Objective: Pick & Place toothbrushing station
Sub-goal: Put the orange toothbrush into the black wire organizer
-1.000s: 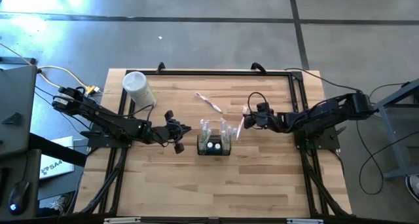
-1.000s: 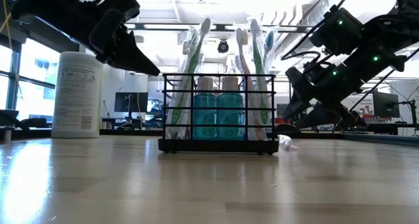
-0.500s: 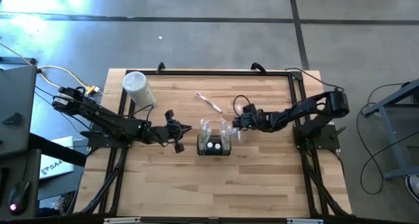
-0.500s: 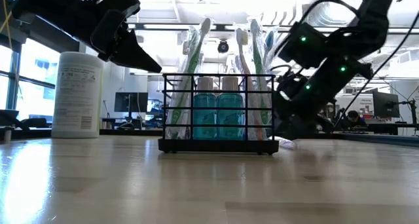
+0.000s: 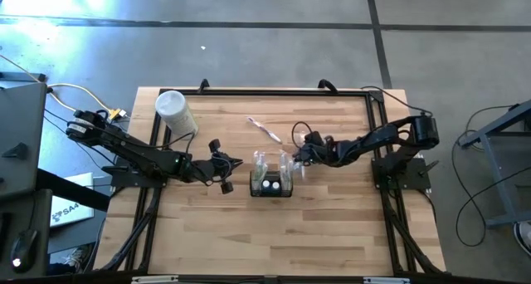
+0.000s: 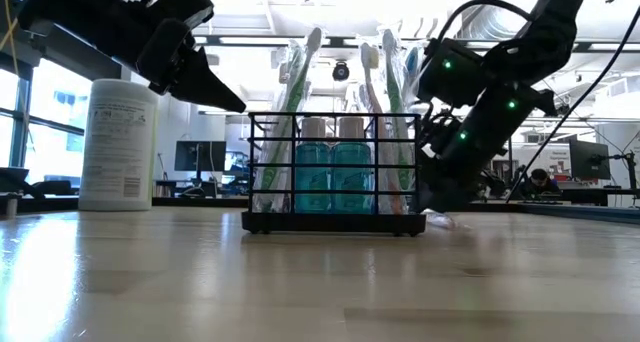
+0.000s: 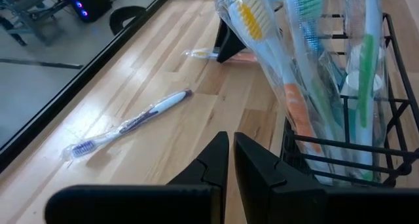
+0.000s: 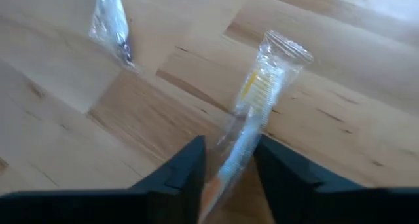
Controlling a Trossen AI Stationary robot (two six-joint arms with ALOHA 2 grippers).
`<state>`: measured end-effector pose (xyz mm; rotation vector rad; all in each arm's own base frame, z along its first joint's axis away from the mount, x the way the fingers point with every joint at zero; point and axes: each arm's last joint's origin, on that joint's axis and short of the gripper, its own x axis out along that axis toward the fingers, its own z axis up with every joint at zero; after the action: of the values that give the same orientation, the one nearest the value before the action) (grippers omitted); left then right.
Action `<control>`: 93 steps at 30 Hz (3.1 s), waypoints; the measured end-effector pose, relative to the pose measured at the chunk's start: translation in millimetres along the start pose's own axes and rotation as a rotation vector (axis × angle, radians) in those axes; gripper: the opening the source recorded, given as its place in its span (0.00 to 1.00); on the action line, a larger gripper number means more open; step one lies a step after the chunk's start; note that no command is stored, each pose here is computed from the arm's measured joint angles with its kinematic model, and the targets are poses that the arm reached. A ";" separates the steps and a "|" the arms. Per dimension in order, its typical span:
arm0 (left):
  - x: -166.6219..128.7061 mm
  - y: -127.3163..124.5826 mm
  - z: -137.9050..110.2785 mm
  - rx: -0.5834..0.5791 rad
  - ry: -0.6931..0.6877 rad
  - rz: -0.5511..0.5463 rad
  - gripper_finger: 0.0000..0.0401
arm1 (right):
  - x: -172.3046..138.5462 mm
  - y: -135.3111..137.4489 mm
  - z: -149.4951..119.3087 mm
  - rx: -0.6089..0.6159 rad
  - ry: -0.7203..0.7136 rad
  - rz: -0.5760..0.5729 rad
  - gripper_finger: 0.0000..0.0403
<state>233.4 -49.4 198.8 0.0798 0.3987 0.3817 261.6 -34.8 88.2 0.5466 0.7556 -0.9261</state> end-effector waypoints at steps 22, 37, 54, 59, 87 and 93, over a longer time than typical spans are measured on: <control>-0.1 -1.1 0.2 -0.003 0.002 -0.034 0.05 | -67.6 1.7 -7.2 -0.295 -0.121 -0.036 0.01; -2.0 -8.1 14.8 -0.076 -0.113 -0.251 0.05 | -178.4 -22.6 -21.0 -0.159 -0.381 0.196 0.01; -29.0 -25.0 33.4 -0.126 -0.261 -0.505 0.05 | -233.4 5.3 -39.6 -0.235 -0.591 0.527 0.01; -50.3 -38.0 42.2 -0.046 -0.395 -0.634 0.05 | -248.5 11.0 -43.3 -0.271 -0.654 0.579 0.01; -24.8 -80.3 60.6 0.110 -0.672 -0.510 0.61 | -231.4 72.4 -53.2 -0.530 -0.849 0.752 0.01; 9.7 -93.8 76.8 0.136 -0.615 -0.456 0.60 | -224.7 76.6 -47.3 -0.567 -0.840 0.840 0.01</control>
<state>304.4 -132.7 251.9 0.2263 -0.1710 -0.1294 225.5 150.0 240.4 -0.0771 -0.0335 -0.0761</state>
